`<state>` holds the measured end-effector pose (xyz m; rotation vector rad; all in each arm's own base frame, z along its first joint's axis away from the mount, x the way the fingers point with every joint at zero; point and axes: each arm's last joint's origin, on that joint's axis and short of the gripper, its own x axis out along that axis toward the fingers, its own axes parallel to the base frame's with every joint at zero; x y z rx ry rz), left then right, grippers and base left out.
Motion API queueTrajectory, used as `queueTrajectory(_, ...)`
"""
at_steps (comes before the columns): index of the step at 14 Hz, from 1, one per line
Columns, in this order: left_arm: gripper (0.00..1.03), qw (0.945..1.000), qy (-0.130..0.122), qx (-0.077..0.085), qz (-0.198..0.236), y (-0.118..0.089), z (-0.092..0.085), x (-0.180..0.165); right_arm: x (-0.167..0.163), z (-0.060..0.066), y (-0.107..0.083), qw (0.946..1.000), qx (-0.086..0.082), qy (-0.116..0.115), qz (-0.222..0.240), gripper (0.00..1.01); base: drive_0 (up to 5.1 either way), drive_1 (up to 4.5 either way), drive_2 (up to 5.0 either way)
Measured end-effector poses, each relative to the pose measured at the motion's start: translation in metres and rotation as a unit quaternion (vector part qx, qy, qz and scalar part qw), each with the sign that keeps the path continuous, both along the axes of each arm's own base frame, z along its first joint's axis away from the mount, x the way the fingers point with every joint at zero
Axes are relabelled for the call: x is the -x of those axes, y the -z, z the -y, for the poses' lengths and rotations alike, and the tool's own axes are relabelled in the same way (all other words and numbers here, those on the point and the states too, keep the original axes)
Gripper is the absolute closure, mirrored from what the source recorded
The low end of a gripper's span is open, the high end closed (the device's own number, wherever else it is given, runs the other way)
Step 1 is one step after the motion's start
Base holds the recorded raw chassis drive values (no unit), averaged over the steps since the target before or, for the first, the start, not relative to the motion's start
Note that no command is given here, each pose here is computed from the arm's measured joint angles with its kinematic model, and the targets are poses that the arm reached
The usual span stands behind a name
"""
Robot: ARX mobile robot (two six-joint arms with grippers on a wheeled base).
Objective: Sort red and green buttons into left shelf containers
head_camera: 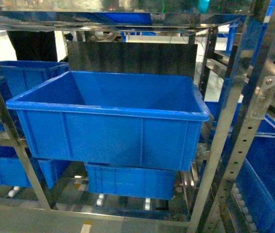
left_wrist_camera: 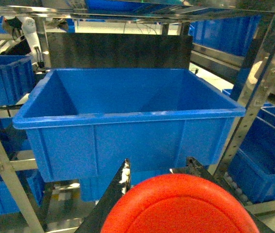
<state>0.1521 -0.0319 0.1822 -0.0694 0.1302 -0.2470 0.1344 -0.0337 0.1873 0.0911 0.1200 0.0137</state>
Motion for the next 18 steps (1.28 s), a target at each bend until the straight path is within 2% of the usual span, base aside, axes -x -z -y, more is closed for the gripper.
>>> queueTrajectory(8,0.76,1.0000,0.000,0.000,-0.001,0.0003,0.0000,0.0000,-0.0001,0.0000,0.0006,1.0000,-0.001,0.000,-0.003,0.72,-4.5,4.05,0.5)
queueTrajectory(13,0.76,1.0000,-0.002,0.000,0.000,0.0001,-0.0003,0.0000,0.0004,-0.0002,-0.0006,1.0000,0.001,-0.002,0.003,0.72,-0.1,4.16,-4.4)
queueTrajectory(16,0.76,1.0000,-0.002,0.000,0.000,0.0003,-0.0003,-0.0003,-0.0001,-0.0001,0.0001,1.0000,0.000,-0.002,0.000,0.72,0.0,0.00,0.0)
queueTrajectory(18,0.76,1.0000,-0.002,0.000,0.001,0.0000,-0.0004,0.0002,0.0005,-0.0003,-0.0009,1.0000,0.002,-0.002,0.005,0.72,2.6,2.44,-5.0)
